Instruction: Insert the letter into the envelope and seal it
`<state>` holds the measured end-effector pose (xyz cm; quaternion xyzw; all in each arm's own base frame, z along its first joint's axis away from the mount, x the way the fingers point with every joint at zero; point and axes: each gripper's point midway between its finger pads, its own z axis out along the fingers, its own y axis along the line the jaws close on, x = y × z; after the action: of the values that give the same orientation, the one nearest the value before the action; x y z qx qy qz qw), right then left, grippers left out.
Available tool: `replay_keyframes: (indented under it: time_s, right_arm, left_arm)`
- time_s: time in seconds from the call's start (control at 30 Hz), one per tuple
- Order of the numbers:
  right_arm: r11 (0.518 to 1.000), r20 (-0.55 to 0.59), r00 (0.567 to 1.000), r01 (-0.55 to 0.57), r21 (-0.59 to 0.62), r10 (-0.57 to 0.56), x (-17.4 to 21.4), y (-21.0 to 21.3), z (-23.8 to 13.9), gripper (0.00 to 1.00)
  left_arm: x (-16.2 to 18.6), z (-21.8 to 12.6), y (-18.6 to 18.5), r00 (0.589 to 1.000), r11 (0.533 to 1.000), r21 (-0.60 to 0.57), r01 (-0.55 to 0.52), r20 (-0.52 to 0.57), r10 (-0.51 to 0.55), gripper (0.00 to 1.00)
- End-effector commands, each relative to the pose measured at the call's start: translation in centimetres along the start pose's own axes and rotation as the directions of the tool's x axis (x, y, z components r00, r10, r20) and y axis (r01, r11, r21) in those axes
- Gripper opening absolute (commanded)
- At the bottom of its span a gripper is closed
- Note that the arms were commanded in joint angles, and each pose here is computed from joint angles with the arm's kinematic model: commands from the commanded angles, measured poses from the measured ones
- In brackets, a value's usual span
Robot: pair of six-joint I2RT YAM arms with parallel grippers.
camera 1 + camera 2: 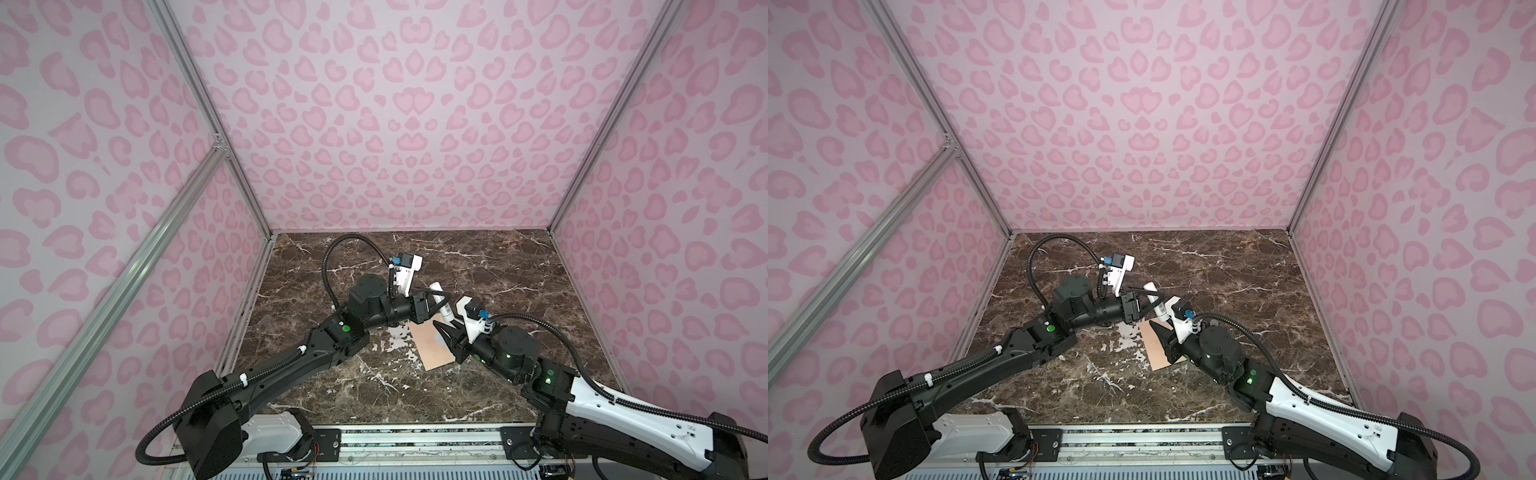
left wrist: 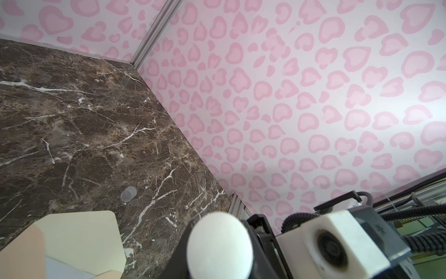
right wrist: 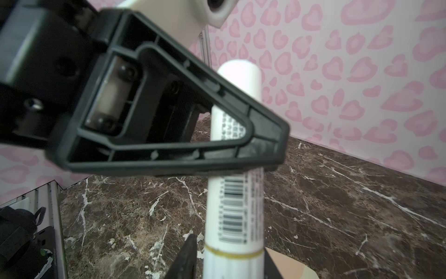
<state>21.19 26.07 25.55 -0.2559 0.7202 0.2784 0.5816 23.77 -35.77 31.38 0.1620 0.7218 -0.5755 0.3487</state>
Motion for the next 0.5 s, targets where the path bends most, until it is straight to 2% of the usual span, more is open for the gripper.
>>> replay_keyframes:
  time_s: [0.0, 0.33, 0.47]
  right_arm:
    - [1.0, 0.03, 0.999, -0.01, -0.008, 0.01, -0.7, 0.1, -0.2, 0.31]
    - [1.0, 0.029, 1.0, -0.007, 0.006, 0.007, -1.3, 0.0, -0.3, 0.31]
    - [1.0, 0.029, 1.0, -0.009, 0.014, 0.009, -1.3, -0.2, -0.2, 0.21]
  left_arm:
    - [-0.5, 0.0, -0.3, 0.999, 0.999, 0.002, -0.033, 0.008, 0.033, 0.15]
    - [0.5, 0.5, 1.1, 0.996, 0.996, -0.068, -0.06, -0.063, 0.055, 0.16]
    - [1.1, 0.4, 1.4, 0.994, 0.995, -0.083, -0.059, -0.093, 0.051, 0.17]
